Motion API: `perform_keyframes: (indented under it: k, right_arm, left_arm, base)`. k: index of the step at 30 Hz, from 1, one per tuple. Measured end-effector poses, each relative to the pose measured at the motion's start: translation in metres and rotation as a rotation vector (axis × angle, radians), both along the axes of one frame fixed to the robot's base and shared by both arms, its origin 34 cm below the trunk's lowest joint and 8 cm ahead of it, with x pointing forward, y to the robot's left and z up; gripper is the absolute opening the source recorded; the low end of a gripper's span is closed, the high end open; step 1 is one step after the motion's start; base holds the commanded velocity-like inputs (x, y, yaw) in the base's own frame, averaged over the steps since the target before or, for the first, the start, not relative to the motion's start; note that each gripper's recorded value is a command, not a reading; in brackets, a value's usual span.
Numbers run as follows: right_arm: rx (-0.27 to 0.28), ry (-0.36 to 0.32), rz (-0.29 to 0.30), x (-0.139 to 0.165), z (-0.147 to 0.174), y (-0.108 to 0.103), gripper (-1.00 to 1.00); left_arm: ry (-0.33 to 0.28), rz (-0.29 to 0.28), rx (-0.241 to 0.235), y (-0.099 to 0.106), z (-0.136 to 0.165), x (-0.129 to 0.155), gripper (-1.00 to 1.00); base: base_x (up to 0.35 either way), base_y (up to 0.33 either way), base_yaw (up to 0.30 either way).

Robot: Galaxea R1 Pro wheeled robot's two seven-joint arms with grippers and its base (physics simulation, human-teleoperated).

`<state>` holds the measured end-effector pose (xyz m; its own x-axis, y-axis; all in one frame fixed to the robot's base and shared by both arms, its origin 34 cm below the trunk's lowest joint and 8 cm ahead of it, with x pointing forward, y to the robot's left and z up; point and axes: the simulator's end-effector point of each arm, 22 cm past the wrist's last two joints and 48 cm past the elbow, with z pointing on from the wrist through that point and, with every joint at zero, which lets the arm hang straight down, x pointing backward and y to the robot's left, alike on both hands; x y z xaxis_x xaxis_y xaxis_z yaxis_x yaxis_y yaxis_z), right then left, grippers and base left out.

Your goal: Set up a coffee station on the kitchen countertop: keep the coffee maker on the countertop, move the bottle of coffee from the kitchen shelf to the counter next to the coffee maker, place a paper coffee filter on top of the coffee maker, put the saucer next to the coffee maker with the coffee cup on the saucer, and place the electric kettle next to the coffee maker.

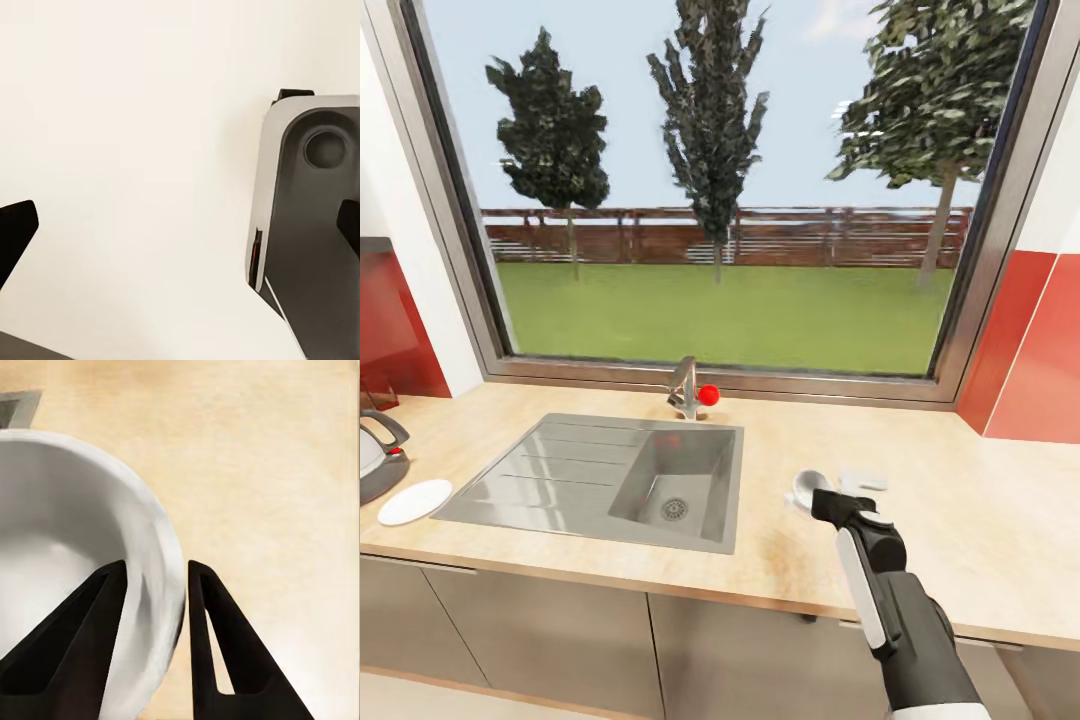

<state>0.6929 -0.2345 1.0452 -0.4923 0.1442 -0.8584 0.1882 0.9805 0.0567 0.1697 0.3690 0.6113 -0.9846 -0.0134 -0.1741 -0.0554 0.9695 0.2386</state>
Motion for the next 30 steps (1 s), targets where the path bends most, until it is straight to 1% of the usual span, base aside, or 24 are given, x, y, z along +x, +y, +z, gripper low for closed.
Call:
perform_keyframes:
  k: [2, 5, 7, 8, 9, 11, 17, 26, 30]
  right_arm:
    - [-0.001, -0.035, 0.012, 0.002, 0.015, 0.005, -1.00]
    - [-0.012, -0.056, 0.050, 0.003, 0.025, 0.021, -1.00]
    - [-0.024, -0.066, 0.095, 0.003, 0.029, 0.041, -1.00]
    - [-0.052, -0.080, 0.180, 0.000, 0.034, 0.077, -1.00]
    - [-0.065, -0.083, 0.205, -0.001, 0.035, 0.088, -1.00]
    - [-0.077, -0.087, 0.227, -0.003, 0.036, 0.097, -1.00]
    - [-0.082, -0.092, 0.238, -0.004, 0.038, 0.101, -1.00]
    - [-0.081, -0.084, 0.240, -0.003, 0.034, 0.102, -1.00]
    - [-0.081, -0.081, 0.241, -0.003, 0.032, 0.103, -1.00]
  left_arm:
    - [0.000, 0.001, 0.000, 0.000, 0.000, 0.000, 1.00]
    - [0.000, 0.002, 0.000, 0.000, 0.000, 0.000, 1.00]
    - [0.000, 0.003, 0.000, 0.000, 0.000, 0.000, 1.00]
    - [-0.001, 0.004, -0.001, -0.001, 0.000, 0.000, 1.00]
    - [0.000, 0.004, -0.001, -0.001, 0.000, 0.000, 1.00]
    - [0.001, 0.004, 0.000, 0.000, 0.000, 0.000, 1.00]
    - [0.001, 0.003, 0.000, 0.000, 0.000, 0.000, 1.00]
    - [0.010, 0.003, -0.002, -0.003, -0.001, -0.003, 1.00]
    - [0.013, 0.004, -0.002, -0.003, -0.001, -0.005, 1.00]
  base:
    - [0.000, 0.000, 0.000]
    - [0.000, 0.000, 0.000]
    - [0.000, 0.000, 0.000]
    - [0.000, 0.000, 0.000]
    - [0.000, 0.000, 0.000]
    - [0.000, 0.000, 0.000]
    - [0.000, 0.000, 0.011]
    - [0.007, 0.003, 0.216]
    - [0.100, 0.198, 0.234]
